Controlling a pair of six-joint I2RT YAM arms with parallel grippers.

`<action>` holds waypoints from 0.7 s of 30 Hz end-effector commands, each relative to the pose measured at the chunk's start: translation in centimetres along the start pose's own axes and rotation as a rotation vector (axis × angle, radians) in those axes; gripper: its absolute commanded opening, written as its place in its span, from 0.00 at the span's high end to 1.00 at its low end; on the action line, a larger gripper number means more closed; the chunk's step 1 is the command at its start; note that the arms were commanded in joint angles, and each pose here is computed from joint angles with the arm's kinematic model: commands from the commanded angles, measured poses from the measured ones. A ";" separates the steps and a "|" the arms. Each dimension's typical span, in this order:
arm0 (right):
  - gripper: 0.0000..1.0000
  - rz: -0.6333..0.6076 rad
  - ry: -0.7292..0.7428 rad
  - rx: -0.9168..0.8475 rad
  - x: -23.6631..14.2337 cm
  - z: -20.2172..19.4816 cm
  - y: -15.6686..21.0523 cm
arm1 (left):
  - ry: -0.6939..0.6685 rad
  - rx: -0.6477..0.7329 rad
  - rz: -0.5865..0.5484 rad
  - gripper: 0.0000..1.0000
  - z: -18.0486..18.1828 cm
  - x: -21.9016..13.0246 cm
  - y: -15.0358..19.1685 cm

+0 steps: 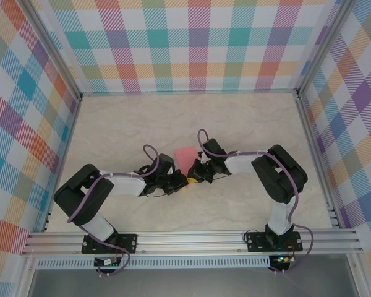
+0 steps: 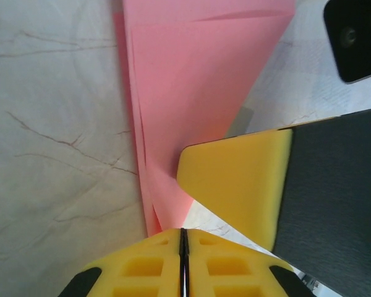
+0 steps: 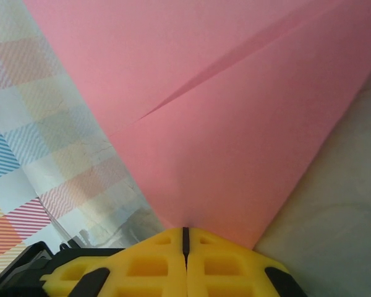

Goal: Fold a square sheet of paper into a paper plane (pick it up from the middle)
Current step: Third fold the triangle at the center of the table.

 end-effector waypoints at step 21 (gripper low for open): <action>0.94 -0.074 0.018 -0.158 -2.1 0.5 -1.0 | 0.011 0.031 -0.005 0.92 -1.5 0.1 -0.5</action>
Point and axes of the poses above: each hand's point on the last joint's axis, 136 mm out from that joint toward the fingers, its own x axis out along the fingers, its own z axis along the line the jaws close on, y = z × x, the point moved 8 cm from there along -x, back along the fingers, and after that the axes turned 6 degrees about x, right-handed, at the moved point
